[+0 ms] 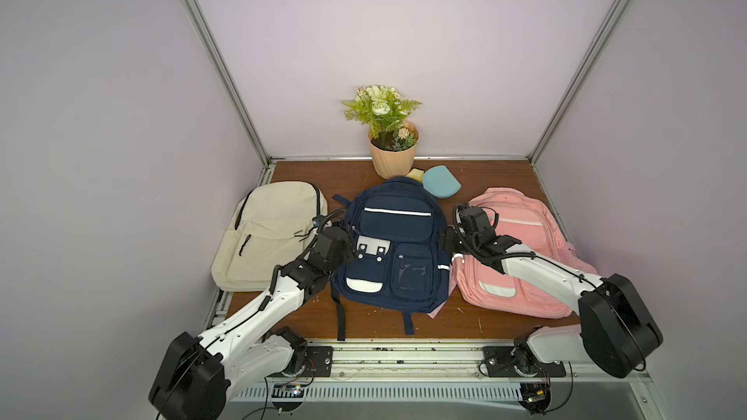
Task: Zip up the backpack
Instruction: Adjust the backpack at the center of the board, then reset both arms
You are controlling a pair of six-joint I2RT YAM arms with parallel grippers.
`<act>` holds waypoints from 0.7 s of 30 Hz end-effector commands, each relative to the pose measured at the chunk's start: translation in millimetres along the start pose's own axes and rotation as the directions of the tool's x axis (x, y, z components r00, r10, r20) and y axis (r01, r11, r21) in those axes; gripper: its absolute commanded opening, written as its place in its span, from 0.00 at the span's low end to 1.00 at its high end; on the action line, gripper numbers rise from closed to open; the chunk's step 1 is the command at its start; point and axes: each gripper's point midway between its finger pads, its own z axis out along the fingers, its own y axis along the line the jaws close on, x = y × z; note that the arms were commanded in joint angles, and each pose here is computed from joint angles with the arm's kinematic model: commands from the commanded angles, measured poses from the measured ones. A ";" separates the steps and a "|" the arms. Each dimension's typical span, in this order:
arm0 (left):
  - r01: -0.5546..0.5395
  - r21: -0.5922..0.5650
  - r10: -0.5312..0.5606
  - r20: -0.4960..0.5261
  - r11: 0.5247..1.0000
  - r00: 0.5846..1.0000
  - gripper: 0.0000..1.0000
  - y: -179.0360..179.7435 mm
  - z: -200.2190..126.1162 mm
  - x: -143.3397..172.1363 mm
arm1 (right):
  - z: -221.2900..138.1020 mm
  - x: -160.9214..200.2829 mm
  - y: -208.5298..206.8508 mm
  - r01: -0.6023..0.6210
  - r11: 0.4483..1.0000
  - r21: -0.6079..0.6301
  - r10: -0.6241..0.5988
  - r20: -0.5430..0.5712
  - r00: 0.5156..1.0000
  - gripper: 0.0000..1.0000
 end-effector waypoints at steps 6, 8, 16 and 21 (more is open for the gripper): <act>0.091 -0.369 0.059 0.377 0.925 0.925 1.00 53.9 -27.6 -100.6 | -72.5 -81.2 -70.2 -0.037 0.949 0.314 -0.057 0.285 0.957 0.87; 0.089 -0.421 0.126 0.456 0.903 0.881 1.00 53.1 -25.8 -122.2 | -81.6 -88.5 -94.2 -0.086 0.916 0.392 -0.051 0.326 0.944 0.91; -0.050 -0.467 0.277 0.432 0.883 0.858 0.99 104.1 20.6 -127.4 | -76.2 -88.9 -172.9 -0.128 0.840 0.528 -0.104 0.387 0.916 0.98; -0.216 -0.371 0.390 0.497 0.903 0.775 0.99 105.5 24.9 -105.8 | -75.0 -78.3 -190.6 -0.206 0.860 0.466 -0.091 0.537 0.839 0.98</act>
